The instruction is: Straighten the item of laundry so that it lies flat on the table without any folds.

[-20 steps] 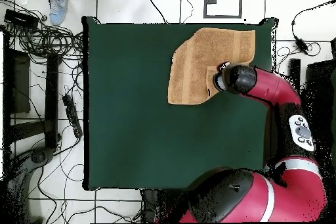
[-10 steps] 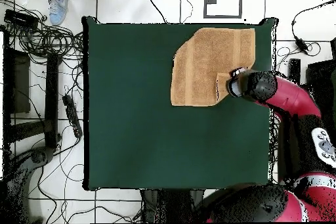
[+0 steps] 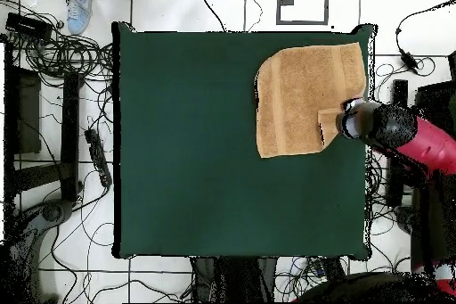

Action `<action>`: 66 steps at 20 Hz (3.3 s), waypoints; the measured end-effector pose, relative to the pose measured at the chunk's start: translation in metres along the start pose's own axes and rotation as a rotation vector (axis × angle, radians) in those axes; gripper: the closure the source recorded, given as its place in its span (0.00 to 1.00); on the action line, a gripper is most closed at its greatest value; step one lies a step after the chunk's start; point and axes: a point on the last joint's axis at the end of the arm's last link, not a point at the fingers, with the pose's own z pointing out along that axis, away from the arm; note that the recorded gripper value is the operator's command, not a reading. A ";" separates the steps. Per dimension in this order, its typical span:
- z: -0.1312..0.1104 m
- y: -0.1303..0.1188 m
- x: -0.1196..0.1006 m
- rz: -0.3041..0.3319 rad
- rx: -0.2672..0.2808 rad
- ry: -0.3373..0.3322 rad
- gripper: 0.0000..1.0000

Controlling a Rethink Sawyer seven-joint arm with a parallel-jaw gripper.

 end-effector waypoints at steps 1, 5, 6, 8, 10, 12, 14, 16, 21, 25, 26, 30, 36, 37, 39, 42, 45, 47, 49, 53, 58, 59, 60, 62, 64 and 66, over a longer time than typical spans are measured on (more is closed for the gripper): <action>0.000 -0.002 -0.003 0.007 -0.003 0.003 1.00; 0.002 -0.007 -0.009 0.022 -0.013 0.014 0.00; 0.002 -0.008 -0.009 0.023 -0.015 0.016 0.00; 0.002 -0.008 -0.009 0.023 -0.016 0.019 0.00; 0.003 -0.008 -0.008 0.021 -0.016 0.020 0.00; 0.003 -0.008 -0.006 0.019 -0.015 0.023 0.00; 0.004 -0.008 -0.004 0.018 -0.015 0.026 0.00; 0.004 -0.008 -0.002 0.016 -0.012 0.028 0.00; 0.005 -0.007 0.002 0.009 -0.010 0.030 0.00; 0.006 -0.003 0.007 -0.002 -0.009 0.030 0.00; 0.006 -0.001 0.010 -0.008 -0.009 0.031 0.00; 0.007 0.007 0.021 -0.026 -0.009 0.034 0.00; 0.012 0.024 0.046 -0.065 -0.011 0.041 0.00; 0.013 0.025 0.048 -0.068 -0.014 0.041 0.00; 0.015 0.030 0.053 -0.075 -0.025 0.037 0.00; 0.015 0.036 0.055 -0.079 -0.049 0.024 0.00; 0.015 0.039 0.055 -0.079 -0.063 0.015 0.00; 0.015 0.039 0.055 -0.079 -0.065 0.013 0.00; 0.015 0.039 0.055 -0.079 -0.065 0.013 0.00; 0.015 0.039 0.055 -0.079 -0.065 0.013 0.00; 0.015 0.040 0.055 -0.079 -0.065 0.013 0.00; 0.015 0.040 0.055 -0.079 -0.065 0.013 0.00; 0.015 0.040 0.055 -0.079 -0.065 0.013 0.00; 0.015 0.040 0.055 -0.080 -0.065 0.013 0.00; 0.016 0.040 0.057 -0.081 -0.065 0.014 0.00; 0.017 0.041 0.059 -0.084 -0.064 0.016 0.00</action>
